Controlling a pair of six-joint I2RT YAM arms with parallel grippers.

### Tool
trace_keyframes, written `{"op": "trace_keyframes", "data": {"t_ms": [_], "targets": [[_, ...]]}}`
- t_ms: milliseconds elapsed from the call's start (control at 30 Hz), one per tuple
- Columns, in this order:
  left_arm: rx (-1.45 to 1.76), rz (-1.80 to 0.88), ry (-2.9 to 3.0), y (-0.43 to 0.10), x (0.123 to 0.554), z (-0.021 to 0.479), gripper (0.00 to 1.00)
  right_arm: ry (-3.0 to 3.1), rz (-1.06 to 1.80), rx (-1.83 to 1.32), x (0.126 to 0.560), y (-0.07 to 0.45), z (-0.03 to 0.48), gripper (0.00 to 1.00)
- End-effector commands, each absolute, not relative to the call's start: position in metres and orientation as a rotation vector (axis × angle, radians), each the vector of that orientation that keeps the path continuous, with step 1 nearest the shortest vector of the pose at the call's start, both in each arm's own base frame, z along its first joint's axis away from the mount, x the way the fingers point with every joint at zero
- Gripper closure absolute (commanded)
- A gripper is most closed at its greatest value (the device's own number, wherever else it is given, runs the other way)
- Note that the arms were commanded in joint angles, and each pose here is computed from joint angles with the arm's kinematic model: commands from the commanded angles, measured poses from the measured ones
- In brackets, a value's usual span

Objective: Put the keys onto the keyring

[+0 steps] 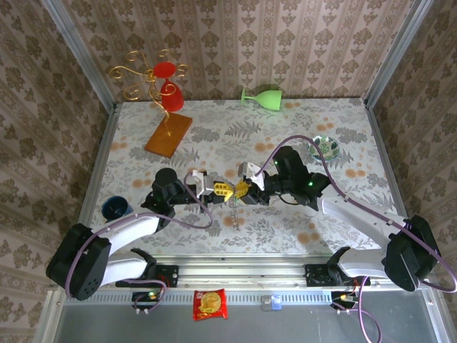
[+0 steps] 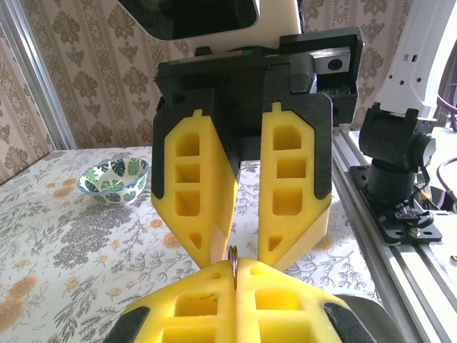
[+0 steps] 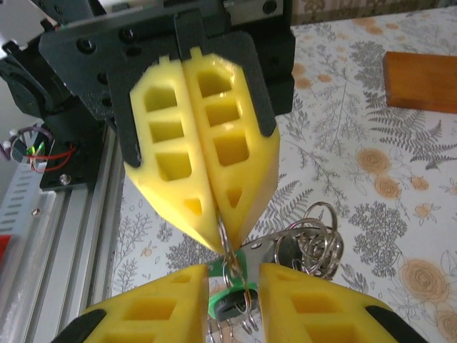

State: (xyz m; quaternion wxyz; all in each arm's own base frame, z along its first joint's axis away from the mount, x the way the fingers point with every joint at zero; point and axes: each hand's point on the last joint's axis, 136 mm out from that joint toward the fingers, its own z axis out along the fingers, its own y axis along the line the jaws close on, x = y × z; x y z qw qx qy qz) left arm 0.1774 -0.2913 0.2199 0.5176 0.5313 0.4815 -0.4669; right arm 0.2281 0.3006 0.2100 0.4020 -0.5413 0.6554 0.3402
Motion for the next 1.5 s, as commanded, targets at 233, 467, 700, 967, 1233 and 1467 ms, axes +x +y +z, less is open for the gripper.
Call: {"op": "trace_keyframes", "data": {"t_ms": [233,467,700,967,1233,1467], "targets": [[1.272,-1.151,1.104,-0.291,0.174,0.230,1.00,1.631,0.927,-1.346,0.231,0.311,0.212,0.95],[1.252,-1.074,1.162,-0.288,0.184,0.225,0.76,1.676,0.817,-1.429,0.229,0.299,0.209,1.00],[1.395,-0.997,1.244,-0.287,0.179,0.207,0.76,1.727,0.668,-1.597,0.223,0.290,0.202,1.00],[1.464,-0.978,1.225,-0.290,0.180,0.214,0.76,1.710,0.572,-1.713,0.221,0.294,0.209,1.00],[1.484,-0.983,1.219,-0.292,0.179,0.215,0.79,1.653,0.518,-1.768,0.218,0.306,0.223,1.00],[1.505,-0.966,1.209,-0.293,0.177,0.216,0.95,1.646,0.514,-1.816,0.213,0.315,0.219,1.00]]}}
